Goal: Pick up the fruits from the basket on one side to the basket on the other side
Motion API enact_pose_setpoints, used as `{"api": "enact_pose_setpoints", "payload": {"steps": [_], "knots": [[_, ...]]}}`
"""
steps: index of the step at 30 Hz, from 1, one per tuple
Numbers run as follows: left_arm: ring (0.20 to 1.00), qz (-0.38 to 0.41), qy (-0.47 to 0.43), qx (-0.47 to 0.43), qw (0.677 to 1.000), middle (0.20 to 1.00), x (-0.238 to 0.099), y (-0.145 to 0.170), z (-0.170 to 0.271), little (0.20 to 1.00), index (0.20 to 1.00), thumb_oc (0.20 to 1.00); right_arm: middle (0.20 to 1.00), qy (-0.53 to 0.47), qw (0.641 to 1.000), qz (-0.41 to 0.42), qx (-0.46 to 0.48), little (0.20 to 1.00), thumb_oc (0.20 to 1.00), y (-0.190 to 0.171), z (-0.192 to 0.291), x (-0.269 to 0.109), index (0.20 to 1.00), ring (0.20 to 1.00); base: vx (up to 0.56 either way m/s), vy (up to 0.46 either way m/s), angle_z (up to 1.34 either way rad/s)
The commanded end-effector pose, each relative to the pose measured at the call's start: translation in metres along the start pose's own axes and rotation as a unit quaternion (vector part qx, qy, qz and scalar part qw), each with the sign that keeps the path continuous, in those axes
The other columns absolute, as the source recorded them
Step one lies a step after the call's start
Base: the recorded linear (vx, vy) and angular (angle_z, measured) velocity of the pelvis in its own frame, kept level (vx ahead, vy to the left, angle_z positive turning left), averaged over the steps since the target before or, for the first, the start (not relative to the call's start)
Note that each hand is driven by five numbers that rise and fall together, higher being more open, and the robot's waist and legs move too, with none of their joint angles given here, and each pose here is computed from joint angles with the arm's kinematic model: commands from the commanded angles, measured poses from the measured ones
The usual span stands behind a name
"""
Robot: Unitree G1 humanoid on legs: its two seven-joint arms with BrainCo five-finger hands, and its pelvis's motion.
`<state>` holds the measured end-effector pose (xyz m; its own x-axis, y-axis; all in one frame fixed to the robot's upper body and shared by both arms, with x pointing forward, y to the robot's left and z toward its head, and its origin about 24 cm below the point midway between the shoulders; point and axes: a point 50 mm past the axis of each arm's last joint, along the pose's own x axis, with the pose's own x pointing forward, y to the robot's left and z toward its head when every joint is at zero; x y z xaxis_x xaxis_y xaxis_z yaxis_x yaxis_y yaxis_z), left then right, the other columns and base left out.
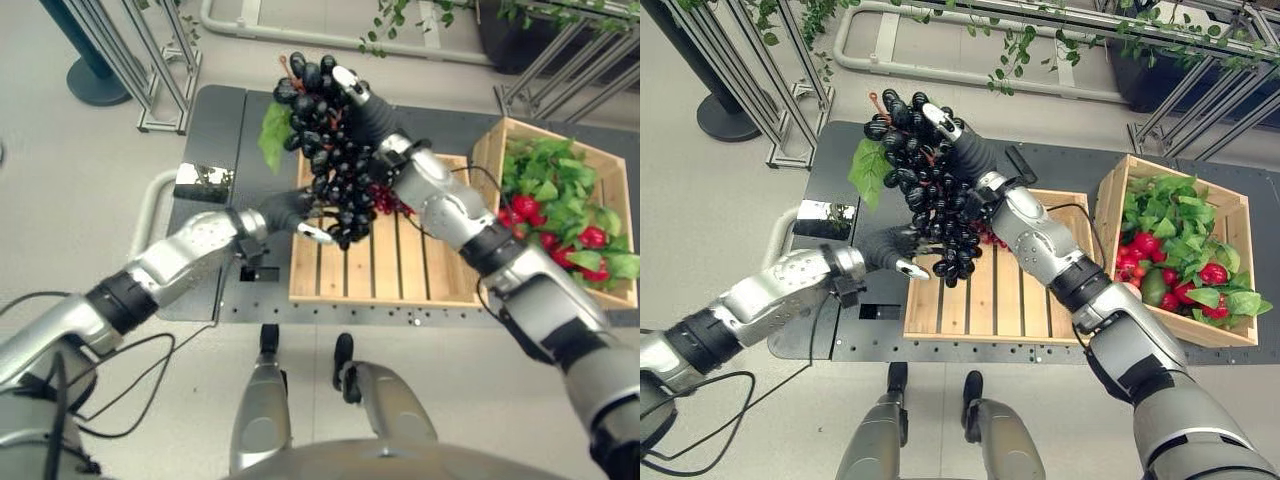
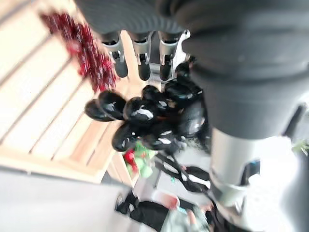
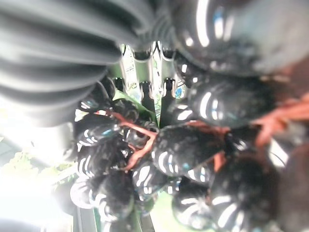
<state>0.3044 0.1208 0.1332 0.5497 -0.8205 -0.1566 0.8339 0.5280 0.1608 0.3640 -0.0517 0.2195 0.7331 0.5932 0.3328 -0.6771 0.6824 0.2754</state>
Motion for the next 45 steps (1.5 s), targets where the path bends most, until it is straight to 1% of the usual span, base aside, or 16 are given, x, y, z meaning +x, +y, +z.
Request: {"api": "enact_pose_setpoints", "payload": {"steps": [1,4,13,15,26,31,40,41,42,43,45], "knots": [[1.0,-0.05,-0.057,0.028,0.997,1.0,0.013,-0.014,0.029,1.0,1.0,1.0,0.2,-0.116,0.991,0.07,0.024,0.2,0.2,0.039,0.054,0.025,0.2,0.2,0.0,0.0,0.0],[1.0,-0.046,-0.061,0.027,0.997,1.0,0.016,-0.014,0.027,1.0,1.0,1.0,0.2,-0.115,0.989,0.082,0.036,0.2,0.2,0.047,0.05,0.026,0.2,0.2,0.0,0.0,0.0],[1.0,-0.025,-0.068,0.031,0.997,1.0,0.015,-0.009,0.028,1.0,1.0,1.0,0.2,-0.115,0.988,0.089,0.044,0.2,0.2,0.049,0.046,0.022,0.2,0.2,0.0,0.0,0.0],[1.0,-0.009,-0.074,0.029,0.997,1.0,0.014,-0.006,0.027,1.0,1.0,1.0,0.2,-0.11,0.989,0.084,0.056,0.2,0.2,0.046,0.039,0.018,0.2,0.2,0.0,0.0,0.0],[1.0,0.007,-0.077,0.022,0.997,1.0,0.012,-0.004,0.023,1.0,1.0,1.0,0.2,-0.095,0.991,0.07,0.065,0.2,0.2,0.034,0.026,0.004,0.2,0.2,0.0,0.0,0.0],[1.0,0.026,-0.092,0.0,0.995,1.0,0.013,-0.005,0.017,1.0,1.0,1.0,0.2,-0.096,0.99,0.068,0.081,0.2,0.2,0.034,0.017,-0.003,0.2,0.2,0.0,0.0,0.0],[1.0,0.022,-0.093,-0.032,0.995,1.0,0.021,-0.014,0.007,1.0,1.0,1.0,0.2,-0.084,0.99,0.076,0.084,0.2,0.2,0.038,0.009,-0.007,0.2,0.2,0.0,0.0,0.0],[0.74,0.02,-0.092,-0.034,0.995,0.74,0.022,-0.015,0.006,0.74,0.74,0.74,0.2,-0.082,0.99,0.076,0.084,0.2,0.2,0.038,0.007,-0.008,0.2,0.2,0.0,0.0,0.0],[0.573,0.021,-0.094,-0.035,0.995,0.573,0.022,-0.016,0.007,0.573,0.573,0.573,0.2,-0.081,0.99,0.079,0.085,0.2,0.2,0.039,0.007,-0.008,0.2,0.2,0.0,0.0,0.0],[0.2,0.021,-0.094,-0.035,0.995,0.2,0.023,-0.016,0.007,0.2,0.2,0.2,0.2,-0.081,0.99,0.079,0.084,0.2,0.2,0.039,0.007,-0.008,0.2,0.2,0.0,0.0,0.0],[0.2,0.019,-0.095,-0.039,0.995,0.2,0.024,-0.017,0.006,0.2,0.2,0.2,0.2,-0.081,0.99,0.079,0.085,0.2,0.2,0.039,0.006,-0.008,0.2,0.2,0.0,0.0,0.0]]}}
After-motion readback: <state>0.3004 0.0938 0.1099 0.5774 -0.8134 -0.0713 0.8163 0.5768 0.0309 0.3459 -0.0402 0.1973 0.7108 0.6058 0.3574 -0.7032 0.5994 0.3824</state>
